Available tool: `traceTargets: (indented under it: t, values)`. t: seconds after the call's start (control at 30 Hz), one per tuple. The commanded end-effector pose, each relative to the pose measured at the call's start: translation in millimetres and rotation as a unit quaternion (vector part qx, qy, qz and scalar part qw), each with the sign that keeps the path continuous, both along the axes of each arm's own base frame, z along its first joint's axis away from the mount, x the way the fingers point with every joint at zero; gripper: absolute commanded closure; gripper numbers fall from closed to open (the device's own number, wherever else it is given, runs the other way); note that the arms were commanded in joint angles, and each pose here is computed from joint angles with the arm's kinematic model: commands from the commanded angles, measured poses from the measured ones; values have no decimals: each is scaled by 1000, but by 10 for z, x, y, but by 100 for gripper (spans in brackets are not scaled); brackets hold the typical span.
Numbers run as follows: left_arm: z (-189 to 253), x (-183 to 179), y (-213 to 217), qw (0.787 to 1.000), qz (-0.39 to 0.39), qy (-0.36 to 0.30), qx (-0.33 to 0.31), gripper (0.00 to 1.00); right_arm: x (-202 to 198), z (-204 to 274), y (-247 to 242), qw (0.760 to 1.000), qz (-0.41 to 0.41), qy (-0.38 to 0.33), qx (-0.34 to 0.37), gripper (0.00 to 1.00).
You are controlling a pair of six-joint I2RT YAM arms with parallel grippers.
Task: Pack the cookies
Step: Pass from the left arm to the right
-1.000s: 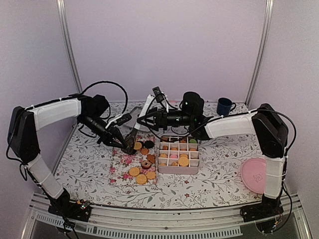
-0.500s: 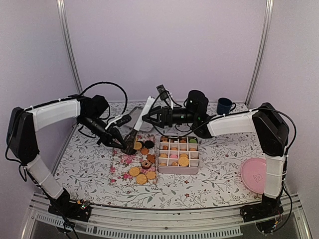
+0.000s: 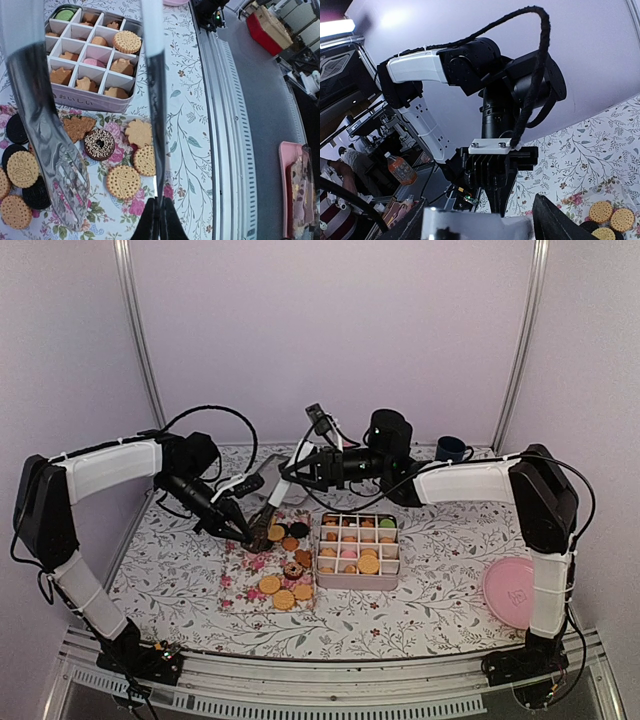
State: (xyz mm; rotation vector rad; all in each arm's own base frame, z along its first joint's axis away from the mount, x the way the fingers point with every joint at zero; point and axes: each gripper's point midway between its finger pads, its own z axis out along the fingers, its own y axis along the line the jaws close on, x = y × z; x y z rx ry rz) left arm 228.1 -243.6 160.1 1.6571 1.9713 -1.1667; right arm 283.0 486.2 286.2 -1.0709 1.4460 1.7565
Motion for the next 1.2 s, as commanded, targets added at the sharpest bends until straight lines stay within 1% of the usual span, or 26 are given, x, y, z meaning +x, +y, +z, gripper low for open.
traceTargets:
  t: [0.0,0.07,0.33,0.43,0.53,0.63,0.73,0.9,0.93,0.97,1.0,1.07,1.17]
  values:
    - [47,11,-61,1000,-14,-13,-4,100,-80,-202,131,999,25,-4,-28,32]
    - [47,40,-58,1000,-10,-18,1,100,-73,-258,178,999,24,1,-40,36]
    - [-17,187,-19,998,15,-54,27,100,-33,-195,165,999,-9,-26,-47,52]
    - [3,239,-14,997,22,-66,31,100,-80,-202,142,998,-8,-39,-57,52]
    - [22,256,-25,997,23,-70,28,100,-181,-256,149,996,7,-47,-70,45]
    - [25,251,-39,997,22,-66,24,100,-174,-302,165,996,-2,-54,-76,44]
    - [29,246,-42,997,22,-63,23,100,-149,-309,195,995,-18,-62,-77,46]
    - [-9,281,-17,996,32,-69,36,100,-127,-213,180,992,-48,-91,-73,53]
    - [-26,299,-10,996,35,-71,40,97,-125,-182,157,991,-56,-98,-73,54]
    - [-50,326,4,995,41,-74,46,89,-124,-152,125,990,-66,-103,-72,54]
    - [-63,351,7,995,49,-75,49,84,-115,-112,87,988,-77,-115,-71,55]
    - [-83,389,14,994,58,-80,52,78,-117,-63,8,984,-97,-129,-74,57]
    - [-85,452,25,992,75,-87,53,64,-126,39,-121,978,-121,-148,-77,57]
